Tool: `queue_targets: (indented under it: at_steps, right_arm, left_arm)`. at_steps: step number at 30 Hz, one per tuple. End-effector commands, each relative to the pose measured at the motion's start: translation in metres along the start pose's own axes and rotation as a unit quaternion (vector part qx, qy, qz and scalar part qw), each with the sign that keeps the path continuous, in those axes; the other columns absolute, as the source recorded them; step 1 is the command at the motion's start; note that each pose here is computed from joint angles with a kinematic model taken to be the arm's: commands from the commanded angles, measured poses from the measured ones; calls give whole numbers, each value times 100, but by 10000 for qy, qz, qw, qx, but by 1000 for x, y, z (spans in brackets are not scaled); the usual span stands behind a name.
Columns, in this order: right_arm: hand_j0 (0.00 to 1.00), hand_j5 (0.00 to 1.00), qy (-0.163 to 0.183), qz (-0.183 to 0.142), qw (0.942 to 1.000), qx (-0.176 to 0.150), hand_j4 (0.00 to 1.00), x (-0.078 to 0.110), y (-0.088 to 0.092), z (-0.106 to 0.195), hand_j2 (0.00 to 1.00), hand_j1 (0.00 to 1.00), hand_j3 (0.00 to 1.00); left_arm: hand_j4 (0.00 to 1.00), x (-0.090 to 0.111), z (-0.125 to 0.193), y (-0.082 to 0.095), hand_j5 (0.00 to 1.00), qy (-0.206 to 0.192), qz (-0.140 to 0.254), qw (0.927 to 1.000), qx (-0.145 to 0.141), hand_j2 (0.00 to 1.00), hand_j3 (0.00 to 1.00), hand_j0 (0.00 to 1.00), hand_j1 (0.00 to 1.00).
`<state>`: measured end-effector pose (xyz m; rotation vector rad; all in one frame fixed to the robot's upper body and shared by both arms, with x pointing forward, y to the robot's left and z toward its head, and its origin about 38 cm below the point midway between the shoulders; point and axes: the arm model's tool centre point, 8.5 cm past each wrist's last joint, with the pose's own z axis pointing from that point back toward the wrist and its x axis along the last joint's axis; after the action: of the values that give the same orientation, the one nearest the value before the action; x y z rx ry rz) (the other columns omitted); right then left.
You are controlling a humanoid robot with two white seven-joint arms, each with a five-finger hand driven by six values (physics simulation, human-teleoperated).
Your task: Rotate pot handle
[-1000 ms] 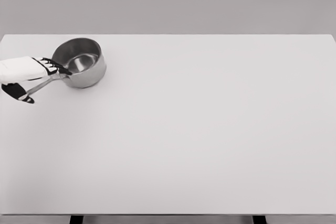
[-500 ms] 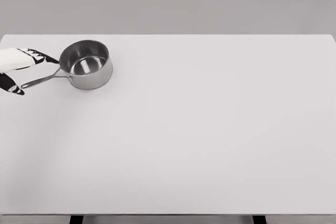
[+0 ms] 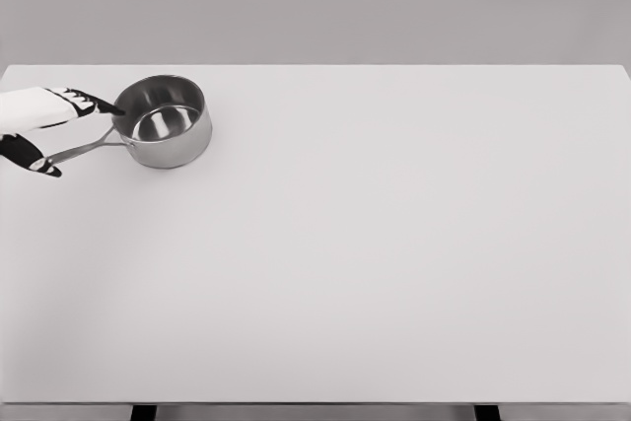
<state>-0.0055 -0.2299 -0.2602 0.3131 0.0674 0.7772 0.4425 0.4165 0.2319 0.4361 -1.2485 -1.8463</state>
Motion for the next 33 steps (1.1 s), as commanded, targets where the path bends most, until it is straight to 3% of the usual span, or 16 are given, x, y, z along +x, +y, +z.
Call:
queue_targets:
  at_steps: [1,9,18,27,33]
  right_arm:
    - [100,100,0,-1,10000,2,100,0,0,0,100,100,100]
    - [100,100,5,-3,10000,7,100,-1,1,0,100,100,100]
    - [100,100,1,-1,10000,2,100,0,0,0,100,100,100]
    - [100,100,-2,-1,10000,6,100,0,1,0,100,100,100]
    - [100,100,1,-1,10000,2,100,0,0,0,100,100,100]
  left_arm:
    - [100,1,-1,1,100,-30,40,10000,40,100,100,100,100]
    - [100,-4,-10,-7,100,5,188,9998,13,100,100,100,100]
    - [100,-3,-16,-2,100,-14,211,9997,118,100,100,100,100]
    - [100,-18,-25,-15,100,246,314,9992,-47,100,100,100,100]
    - [100,-29,-24,-3,100,416,381,9984,58,100,100,100,100]
